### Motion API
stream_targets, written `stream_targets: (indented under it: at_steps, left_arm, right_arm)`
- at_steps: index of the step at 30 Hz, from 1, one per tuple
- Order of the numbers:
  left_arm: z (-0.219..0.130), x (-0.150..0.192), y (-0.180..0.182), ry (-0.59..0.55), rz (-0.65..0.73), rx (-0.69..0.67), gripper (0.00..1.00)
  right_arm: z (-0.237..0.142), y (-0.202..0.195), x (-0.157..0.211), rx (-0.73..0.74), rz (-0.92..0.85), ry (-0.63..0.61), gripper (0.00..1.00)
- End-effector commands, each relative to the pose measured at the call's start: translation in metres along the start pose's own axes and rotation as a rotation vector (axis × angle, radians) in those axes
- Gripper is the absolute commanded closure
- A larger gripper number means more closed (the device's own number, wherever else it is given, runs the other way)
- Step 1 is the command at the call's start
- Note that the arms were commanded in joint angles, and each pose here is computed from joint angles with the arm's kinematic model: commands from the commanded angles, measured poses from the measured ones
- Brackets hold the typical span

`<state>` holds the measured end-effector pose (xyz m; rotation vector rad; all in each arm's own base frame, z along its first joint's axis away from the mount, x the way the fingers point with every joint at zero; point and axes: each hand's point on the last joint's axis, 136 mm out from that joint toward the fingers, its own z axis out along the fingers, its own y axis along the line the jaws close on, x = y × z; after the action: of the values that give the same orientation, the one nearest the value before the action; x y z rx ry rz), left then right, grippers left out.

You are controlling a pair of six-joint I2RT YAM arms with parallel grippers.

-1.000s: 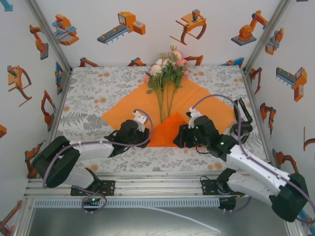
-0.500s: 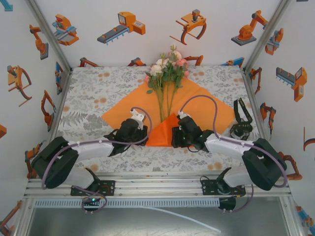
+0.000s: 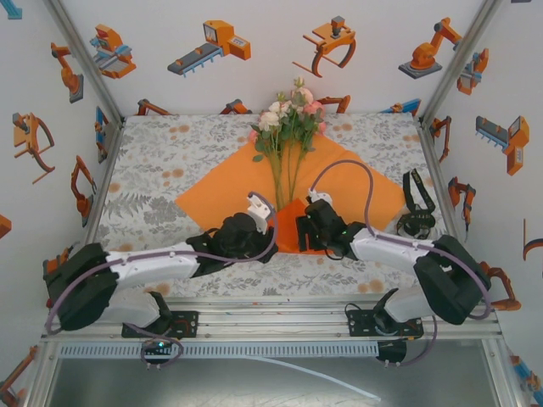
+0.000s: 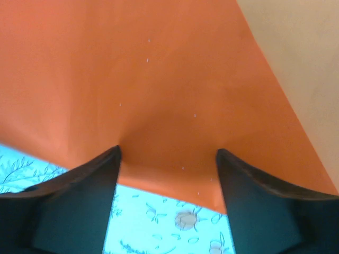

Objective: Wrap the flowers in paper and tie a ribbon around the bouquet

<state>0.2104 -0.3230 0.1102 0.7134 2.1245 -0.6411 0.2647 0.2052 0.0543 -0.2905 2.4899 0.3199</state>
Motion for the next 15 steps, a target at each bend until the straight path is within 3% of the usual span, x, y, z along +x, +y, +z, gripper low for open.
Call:
stream_targets:
  at_steps: [1, 2, 7, 13, 15]
  left_arm:
    - [0.003, -0.014, 0.01, -0.049, 0.047, -0.061, 0.38]
    - [0.001, -0.018, 0.009, -0.057, 0.056, -0.048, 0.33]
    - [-0.01, -0.027, 0.025, -0.06, 0.052, -0.045, 0.18]
    - [-0.007, -0.015, 0.026, 0.035, 0.008, 0.147, 0.11]
    - [-0.004, -0.009, 0.019, 0.067, -0.011, 0.23, 0.13]
  right_arm:
    - [-0.03, 0.001, -0.015, -0.125, -0.011, -0.015, 0.22]
    - [-0.041, -0.002, -0.02, -0.201, 0.019, -0.017, 0.01]
    - [-0.064, -0.064, -0.031, -0.199, 0.178, -0.065, 0.01]
    - [-0.049, -0.065, -0.032, -0.301, 0.265, -0.024, 0.06]
    - [-0.041, -0.059, -0.028, -0.35, 0.286, 0.011, 0.14]
